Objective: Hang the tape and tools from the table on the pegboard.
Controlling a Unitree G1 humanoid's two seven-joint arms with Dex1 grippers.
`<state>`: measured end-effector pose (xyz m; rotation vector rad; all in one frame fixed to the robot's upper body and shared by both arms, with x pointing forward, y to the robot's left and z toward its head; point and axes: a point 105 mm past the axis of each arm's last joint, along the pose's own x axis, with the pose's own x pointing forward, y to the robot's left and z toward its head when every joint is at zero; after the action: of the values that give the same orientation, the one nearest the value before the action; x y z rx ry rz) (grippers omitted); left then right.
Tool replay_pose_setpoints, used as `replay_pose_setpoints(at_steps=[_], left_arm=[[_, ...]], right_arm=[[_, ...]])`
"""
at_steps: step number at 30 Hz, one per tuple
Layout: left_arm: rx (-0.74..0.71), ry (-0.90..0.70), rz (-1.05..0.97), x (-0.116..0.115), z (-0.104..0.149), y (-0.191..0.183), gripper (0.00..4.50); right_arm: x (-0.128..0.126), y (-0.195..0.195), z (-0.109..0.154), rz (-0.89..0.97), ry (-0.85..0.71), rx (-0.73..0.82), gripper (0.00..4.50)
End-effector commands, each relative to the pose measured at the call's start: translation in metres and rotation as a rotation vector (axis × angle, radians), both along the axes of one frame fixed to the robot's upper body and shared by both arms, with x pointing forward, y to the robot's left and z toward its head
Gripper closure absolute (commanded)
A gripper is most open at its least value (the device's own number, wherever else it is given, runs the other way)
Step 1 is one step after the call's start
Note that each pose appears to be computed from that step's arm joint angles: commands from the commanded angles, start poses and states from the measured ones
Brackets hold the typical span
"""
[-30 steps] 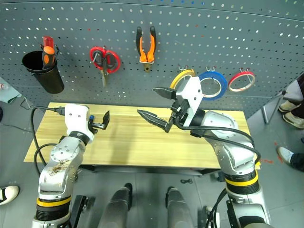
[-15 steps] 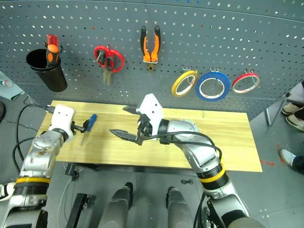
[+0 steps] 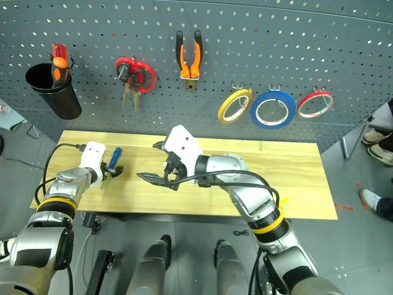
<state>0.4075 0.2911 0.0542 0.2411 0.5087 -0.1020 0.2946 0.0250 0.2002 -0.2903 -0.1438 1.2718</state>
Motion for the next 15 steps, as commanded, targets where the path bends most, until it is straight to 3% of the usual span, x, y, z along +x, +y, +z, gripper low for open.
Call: replay_pose_setpoints(at_steps=[1, 7, 12, 15], left_arm=[[-0.035, -0.006, 0.002, 0.000, -0.001, 0.000, 1.31], [-0.026, -0.017, 0.002, 0.002, 0.002, 0.002, 4.04], [-0.057, -0.068, -0.048, 0.001, 0.013, -0.002, 4.13], [-0.023, -0.138, -0.155, -0.013, 0.027, -0.015, 4.13]], right_arm=[[-0.004, -0.004, 0.014, 0.000, -0.035, 0.030, 0.00], [0.000, -0.009, 0.015, -0.017, -0.033, 0.026, 0.00], [0.003, -0.019, 0.017, -0.030, -0.035, 0.036, 0.00], [0.000, -0.032, 0.024, -0.022, -0.022, 0.087, 0.00]])
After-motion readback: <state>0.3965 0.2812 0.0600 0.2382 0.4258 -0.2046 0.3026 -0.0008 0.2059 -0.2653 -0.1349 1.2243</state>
